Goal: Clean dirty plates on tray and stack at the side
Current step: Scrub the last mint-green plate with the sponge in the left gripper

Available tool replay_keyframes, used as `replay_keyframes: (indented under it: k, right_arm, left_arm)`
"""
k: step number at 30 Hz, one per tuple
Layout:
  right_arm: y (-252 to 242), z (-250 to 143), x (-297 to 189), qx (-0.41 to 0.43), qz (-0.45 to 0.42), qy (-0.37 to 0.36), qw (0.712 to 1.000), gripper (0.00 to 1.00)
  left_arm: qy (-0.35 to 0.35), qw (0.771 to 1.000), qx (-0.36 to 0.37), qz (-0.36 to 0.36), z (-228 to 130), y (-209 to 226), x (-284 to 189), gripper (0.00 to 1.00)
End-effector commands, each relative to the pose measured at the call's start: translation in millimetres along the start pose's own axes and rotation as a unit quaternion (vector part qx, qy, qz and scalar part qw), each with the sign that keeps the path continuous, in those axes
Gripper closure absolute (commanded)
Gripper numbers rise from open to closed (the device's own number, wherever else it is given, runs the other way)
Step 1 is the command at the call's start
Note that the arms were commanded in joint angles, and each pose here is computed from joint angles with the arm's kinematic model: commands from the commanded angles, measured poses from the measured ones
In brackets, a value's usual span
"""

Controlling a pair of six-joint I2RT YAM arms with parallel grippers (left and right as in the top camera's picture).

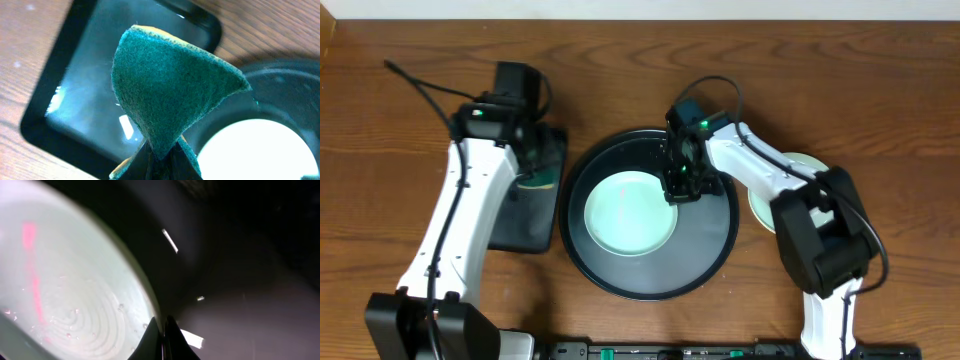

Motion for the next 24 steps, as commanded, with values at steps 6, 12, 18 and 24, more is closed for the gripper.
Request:
replay_keyframes:
  k: [6, 12, 18, 24]
  right_arm:
    - [-13, 12, 0, 0.077, 0.014, -0.02, 0.997, 0.99]
    - [2, 19, 9, 0.081, -0.019, -0.05, 0.995, 0.99]
    - [10, 18, 14, 0.067, -0.031, -0.051, 0.996, 0.99]
    - [10, 18, 14, 0.067, -0.031, -0.052, 0.996, 0.99]
  left_arm:
    - [0.054, 0.993, 0.081, -0.073, -28, -37, 9, 0.93]
    - [0.088, 0.985, 0.136, -0.056, -44, -51, 33, 0.92]
    - [0.125, 0.973, 0.189, -0.033, -58, -64, 65, 0.92]
    - [0.153, 0.963, 0.223, -0.015, -69, -73, 96, 0.93]
Point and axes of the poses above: each gripper's point midway between its finger pads, its own x axis out along the fingers, its own y axis along the line the jaws close on, z = x × y, the point moved 9 cm from there along -x, back along the fingers, and after that the axes turned 12 degrees about -x, right-handed, at the moved point
